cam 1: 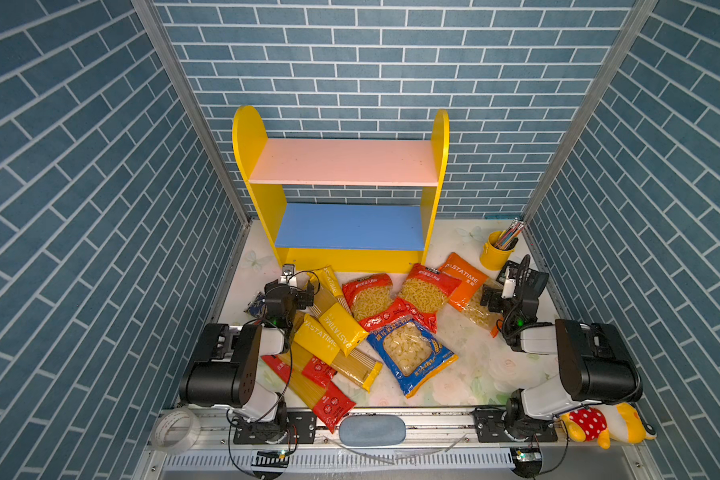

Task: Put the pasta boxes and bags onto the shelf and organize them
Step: 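Reach both grippers down to a yellow PASTATIME spaghetti pack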

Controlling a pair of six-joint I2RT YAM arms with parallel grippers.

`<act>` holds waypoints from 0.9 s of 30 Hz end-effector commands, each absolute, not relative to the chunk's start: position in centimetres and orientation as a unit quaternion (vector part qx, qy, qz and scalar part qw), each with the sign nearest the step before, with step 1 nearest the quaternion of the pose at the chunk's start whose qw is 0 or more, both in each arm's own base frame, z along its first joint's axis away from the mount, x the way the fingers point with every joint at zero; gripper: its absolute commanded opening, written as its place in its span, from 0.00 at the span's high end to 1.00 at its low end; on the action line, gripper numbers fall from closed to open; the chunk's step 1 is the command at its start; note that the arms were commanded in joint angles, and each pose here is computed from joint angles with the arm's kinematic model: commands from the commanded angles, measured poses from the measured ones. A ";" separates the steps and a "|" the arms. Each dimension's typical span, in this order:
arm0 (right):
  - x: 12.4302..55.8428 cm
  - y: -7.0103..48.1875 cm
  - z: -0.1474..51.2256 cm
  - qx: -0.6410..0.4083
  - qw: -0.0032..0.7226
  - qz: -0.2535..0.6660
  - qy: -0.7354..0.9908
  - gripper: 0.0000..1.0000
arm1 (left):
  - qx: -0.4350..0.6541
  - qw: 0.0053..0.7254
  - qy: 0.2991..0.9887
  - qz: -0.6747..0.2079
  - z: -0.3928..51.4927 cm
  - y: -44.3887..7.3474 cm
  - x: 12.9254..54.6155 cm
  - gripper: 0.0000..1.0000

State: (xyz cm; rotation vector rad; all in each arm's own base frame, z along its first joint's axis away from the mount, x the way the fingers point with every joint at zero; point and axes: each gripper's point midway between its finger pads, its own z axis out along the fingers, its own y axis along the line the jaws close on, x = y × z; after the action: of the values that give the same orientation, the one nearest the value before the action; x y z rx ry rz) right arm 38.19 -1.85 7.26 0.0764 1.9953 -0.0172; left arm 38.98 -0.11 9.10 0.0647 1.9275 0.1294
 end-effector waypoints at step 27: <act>34.4 3.3 15.0 0.246 0.389 0.207 0.863 0.23 | -0.312 0.525 0.792 -0.009 18.6 2.8 30.5 0.00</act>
State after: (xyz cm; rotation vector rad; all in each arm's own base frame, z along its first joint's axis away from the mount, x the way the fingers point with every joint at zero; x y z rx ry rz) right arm 36.18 -0.35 17.18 0.5314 2.0505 0.2788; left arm 32.89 2.88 22.35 -0.5333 1.7650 0.1142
